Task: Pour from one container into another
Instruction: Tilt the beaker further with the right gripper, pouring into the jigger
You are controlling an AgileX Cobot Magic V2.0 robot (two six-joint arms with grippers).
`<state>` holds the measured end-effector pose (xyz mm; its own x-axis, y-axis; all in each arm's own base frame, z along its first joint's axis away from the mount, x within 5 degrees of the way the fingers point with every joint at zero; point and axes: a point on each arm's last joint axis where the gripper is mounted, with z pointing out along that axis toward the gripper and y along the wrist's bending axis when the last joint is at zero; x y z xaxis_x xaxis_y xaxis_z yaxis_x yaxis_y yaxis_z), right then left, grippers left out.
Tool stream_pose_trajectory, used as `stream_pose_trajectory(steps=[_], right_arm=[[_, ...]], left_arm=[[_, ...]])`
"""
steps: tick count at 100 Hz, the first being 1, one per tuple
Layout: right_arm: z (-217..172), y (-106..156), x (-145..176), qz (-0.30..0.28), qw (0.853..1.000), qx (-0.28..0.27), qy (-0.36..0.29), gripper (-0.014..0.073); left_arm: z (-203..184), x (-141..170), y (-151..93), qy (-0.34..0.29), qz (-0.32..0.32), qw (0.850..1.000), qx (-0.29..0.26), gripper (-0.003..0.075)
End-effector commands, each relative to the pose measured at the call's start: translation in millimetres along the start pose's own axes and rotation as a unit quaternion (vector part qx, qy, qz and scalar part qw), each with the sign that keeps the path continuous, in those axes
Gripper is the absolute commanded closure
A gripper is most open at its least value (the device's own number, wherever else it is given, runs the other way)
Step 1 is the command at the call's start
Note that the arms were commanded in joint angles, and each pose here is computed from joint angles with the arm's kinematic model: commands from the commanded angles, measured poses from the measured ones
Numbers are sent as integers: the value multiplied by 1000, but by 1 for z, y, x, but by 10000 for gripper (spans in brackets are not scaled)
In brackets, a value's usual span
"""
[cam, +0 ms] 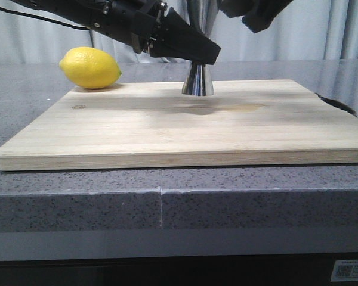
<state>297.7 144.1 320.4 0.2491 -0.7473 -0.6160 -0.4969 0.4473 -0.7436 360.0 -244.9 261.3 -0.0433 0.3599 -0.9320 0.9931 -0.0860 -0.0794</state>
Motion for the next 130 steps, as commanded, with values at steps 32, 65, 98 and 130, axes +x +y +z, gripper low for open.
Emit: stream_pose_trajectory(steps=[32, 65, 98, 130], right_arm=[[-15, -27, -27, -20, 997, 43, -53, 327], [-15, -26, -26, -38, 997, 41, -50, 327], [-15, -26, -26, -48, 997, 40, -49, 327], [-15, -26, -26, -67, 996, 38, -48, 327]], left_arm=[[-9, -36, -16, -54, 25, 998, 29, 669], [-9, -36, -16, -54, 25, 998, 29, 669], [-9, -36, -16, -54, 25, 998, 29, 669], [-9, -36, -16, -54, 25, 998, 29, 669]])
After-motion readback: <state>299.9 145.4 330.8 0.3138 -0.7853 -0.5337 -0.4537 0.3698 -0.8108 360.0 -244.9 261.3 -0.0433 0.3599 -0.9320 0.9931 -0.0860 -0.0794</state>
